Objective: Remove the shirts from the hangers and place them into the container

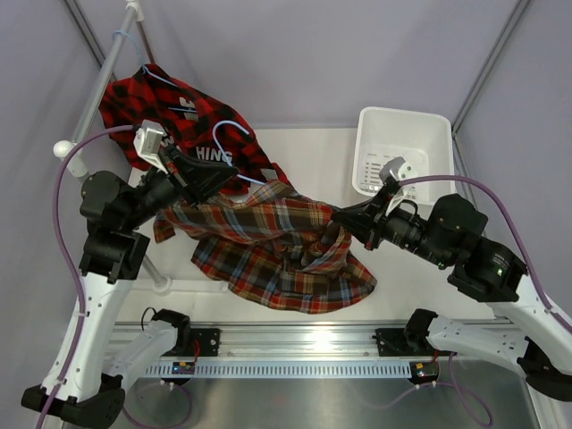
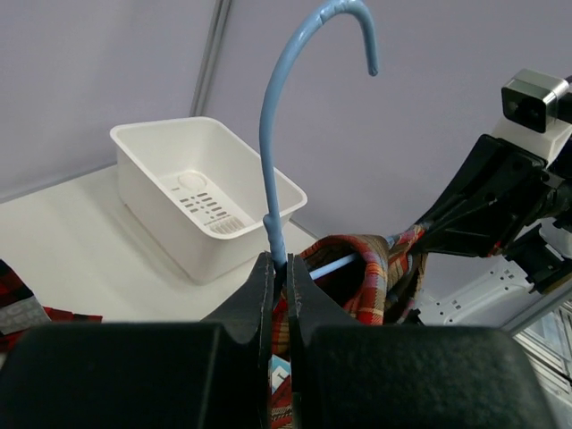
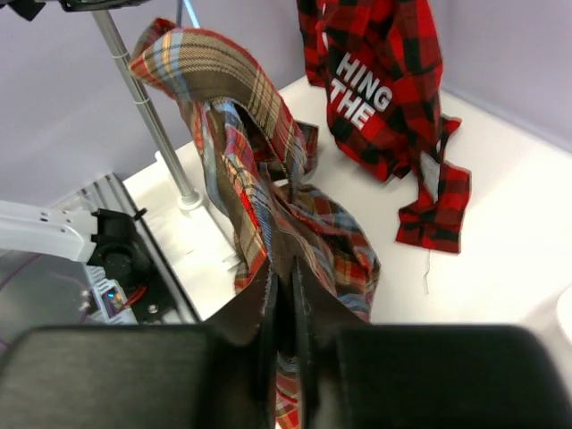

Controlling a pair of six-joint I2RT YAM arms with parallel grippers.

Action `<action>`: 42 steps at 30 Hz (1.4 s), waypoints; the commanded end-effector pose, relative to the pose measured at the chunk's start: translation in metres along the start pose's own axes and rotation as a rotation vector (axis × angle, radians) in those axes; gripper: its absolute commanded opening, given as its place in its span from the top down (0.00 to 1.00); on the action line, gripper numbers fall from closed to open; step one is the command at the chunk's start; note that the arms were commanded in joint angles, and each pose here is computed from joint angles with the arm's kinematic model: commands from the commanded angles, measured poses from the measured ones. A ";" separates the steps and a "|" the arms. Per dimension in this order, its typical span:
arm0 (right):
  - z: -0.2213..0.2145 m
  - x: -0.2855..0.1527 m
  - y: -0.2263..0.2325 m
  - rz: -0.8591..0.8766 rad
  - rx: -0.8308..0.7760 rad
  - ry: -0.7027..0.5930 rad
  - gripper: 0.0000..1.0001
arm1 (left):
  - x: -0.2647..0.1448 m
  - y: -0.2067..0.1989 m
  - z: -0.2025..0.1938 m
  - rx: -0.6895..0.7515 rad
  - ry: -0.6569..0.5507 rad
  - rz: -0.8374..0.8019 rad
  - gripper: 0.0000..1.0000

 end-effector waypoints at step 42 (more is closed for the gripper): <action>0.046 -0.035 -0.060 -0.972 -0.045 -0.315 1.00 | -0.014 -0.015 0.032 0.134 -0.068 0.111 1.00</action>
Point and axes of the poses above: each gripper's point midway between its finger pads, its own x axis out along the fingers, its own y axis along the line the jaws close on, z = x × y, the point moved 10 cm from there along -x, back along the fingers, and after that the axes turned 5 degrees about x, right-handed, at the moved point
